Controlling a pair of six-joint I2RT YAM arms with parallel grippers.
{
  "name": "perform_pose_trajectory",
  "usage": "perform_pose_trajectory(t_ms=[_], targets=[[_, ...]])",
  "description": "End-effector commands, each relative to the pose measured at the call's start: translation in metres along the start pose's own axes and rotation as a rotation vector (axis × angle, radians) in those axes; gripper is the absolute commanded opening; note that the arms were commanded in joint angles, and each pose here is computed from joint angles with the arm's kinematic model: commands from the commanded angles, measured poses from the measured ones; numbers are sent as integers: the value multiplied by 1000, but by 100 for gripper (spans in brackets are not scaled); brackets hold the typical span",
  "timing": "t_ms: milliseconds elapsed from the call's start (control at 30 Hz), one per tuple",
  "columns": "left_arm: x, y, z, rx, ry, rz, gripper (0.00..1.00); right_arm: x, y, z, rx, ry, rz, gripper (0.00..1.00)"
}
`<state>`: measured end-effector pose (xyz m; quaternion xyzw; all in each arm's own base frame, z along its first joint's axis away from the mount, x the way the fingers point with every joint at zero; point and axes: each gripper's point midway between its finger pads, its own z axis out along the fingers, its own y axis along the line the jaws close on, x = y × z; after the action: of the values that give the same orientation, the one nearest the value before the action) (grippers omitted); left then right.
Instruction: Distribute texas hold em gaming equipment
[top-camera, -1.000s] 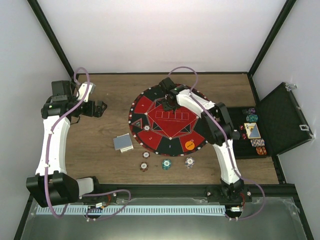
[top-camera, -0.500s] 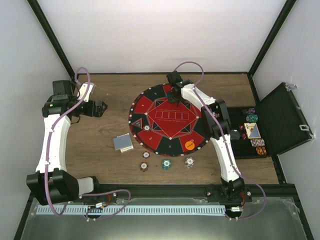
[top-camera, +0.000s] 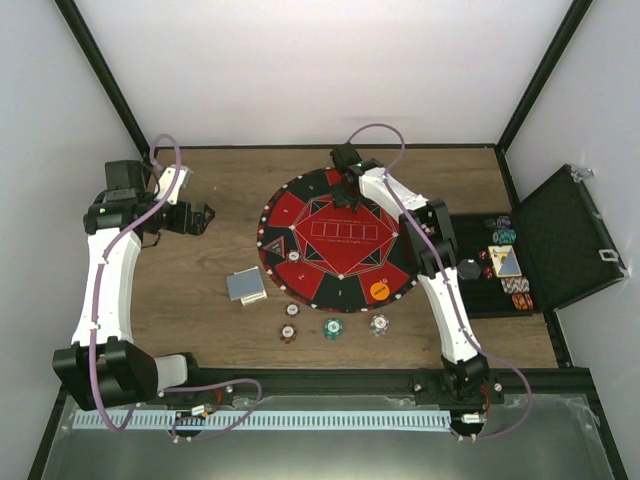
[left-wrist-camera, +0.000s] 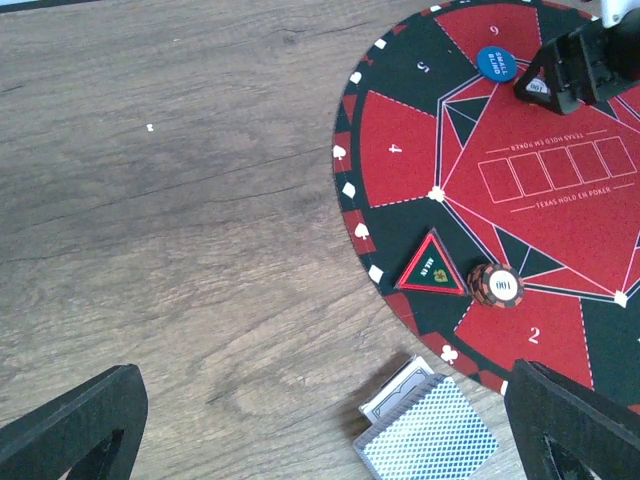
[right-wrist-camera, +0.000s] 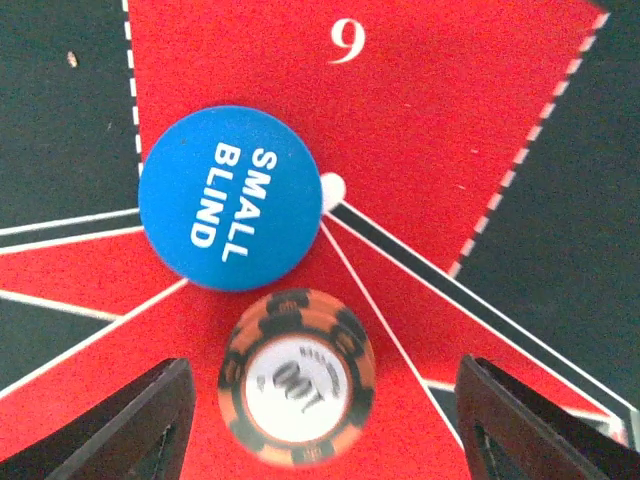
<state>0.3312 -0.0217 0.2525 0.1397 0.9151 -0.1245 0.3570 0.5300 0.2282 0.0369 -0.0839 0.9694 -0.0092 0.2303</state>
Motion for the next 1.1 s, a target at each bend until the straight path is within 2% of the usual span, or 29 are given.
perform_pose_trajectory(t_ms=[0,167,400,633,800,1067], targets=[[-8,-4,-13,-3,-31,12,100,-28,12,-84,9,-143,-3,76],[-8,-4,-15,-8,-35,16,100,21,74,-147,-78,-192,-97,78],[-9,-6,-14,4,-41,10,100,174,180,-203,-249,-71,-274,86],[-10,-6,-13,11,-45,6,100,283,224,-205,-296,72,-374,89],[-8,-7,-13,11,-42,6,100,315,228,-193,-281,133,-414,87],[-9,-8,-16,8,-47,10,100,326,231,-179,-285,160,-436,79]])
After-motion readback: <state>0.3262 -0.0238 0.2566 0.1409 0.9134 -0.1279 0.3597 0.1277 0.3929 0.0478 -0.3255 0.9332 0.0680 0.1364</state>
